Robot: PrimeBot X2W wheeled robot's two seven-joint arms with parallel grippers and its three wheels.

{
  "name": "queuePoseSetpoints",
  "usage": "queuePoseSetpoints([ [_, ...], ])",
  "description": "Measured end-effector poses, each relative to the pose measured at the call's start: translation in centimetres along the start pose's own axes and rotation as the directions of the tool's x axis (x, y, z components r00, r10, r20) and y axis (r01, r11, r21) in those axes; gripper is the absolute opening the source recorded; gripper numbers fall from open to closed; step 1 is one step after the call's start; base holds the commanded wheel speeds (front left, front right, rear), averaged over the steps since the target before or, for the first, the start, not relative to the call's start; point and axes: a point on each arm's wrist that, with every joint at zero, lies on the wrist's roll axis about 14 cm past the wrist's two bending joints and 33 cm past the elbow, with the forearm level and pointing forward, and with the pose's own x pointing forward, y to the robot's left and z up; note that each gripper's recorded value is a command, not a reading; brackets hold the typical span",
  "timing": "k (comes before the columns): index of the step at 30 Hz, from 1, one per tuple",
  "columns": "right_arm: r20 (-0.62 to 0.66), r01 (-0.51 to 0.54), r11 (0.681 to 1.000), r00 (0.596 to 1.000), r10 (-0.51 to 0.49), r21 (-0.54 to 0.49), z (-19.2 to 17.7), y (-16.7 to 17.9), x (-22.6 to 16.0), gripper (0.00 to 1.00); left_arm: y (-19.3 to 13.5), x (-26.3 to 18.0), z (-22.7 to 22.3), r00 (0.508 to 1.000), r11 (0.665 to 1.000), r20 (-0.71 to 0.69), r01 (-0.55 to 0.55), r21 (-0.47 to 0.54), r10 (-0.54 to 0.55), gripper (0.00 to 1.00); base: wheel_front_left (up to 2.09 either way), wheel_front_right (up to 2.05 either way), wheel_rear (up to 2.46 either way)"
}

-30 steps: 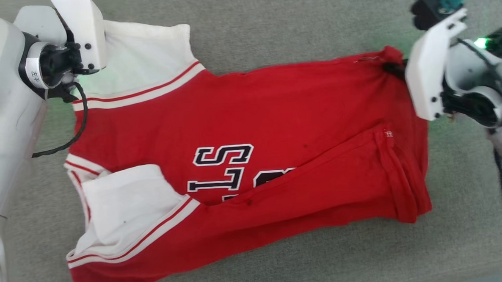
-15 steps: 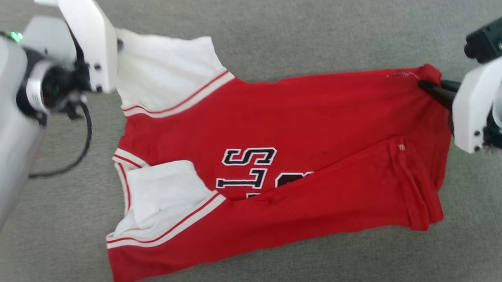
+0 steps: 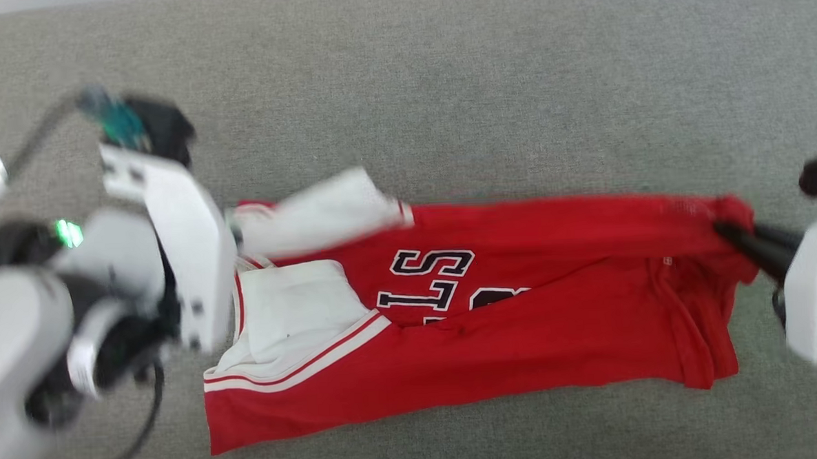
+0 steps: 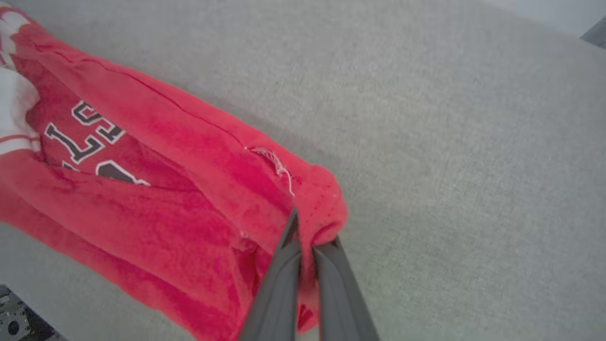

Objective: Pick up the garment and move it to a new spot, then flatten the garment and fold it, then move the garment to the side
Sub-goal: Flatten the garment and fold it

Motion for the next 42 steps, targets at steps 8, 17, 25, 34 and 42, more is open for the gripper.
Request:
queuePoseSetpoints([
  [8, -0.129, -0.026, 0.998, 0.991, 0.033, 0.054, -5.2, 1.5, -0.7, 0.00, -2.1, 0.2, -7.6, 0.985, 0.997, -0.169, 0.028, -0.075, -0.041, 0.00, 0.00, 0.00, 0.00],
  [17, -0.163, -0.039, 0.994, 0.985, 0.056, 0.106, -7.0, 2.9, 0.6, 1.00, -1.6, 2.1, -9.8, 0.988, 0.986, -0.150, 0.023, -0.164, -0.048, 1.00, 0.00, 0.00, 0.00],
  [25, -0.132, 0.022, 0.986, 0.991, 0.000, 0.164, -6.1, 1.0, -0.4, 1.00, -0.3, 0.7, -5.9, 0.986, 0.987, 0.164, 0.037, -0.154, -0.011, 1.00, 0.00, 0.00, 0.00],
  [34, -0.235, 0.054, 0.965, 0.972, 0.008, 0.256, -8.7, 0.5, 0.7, 1.00, 1.5, -0.3, -4.3, 0.889, 0.987, 0.453, 0.001, -0.159, 0.072, 1.00, 0.00, 0.00, 0.00],
  [42, -0.316, -0.005, 0.942, 0.942, 0.118, 0.335, -10.1, 2.6, 3.7, 1.00, 3.9, -0.4, -5.9, 0.795, 0.964, 0.569, -0.072, -0.255, 0.210, 1.00, 0.00, 0.00, 0.00],
])
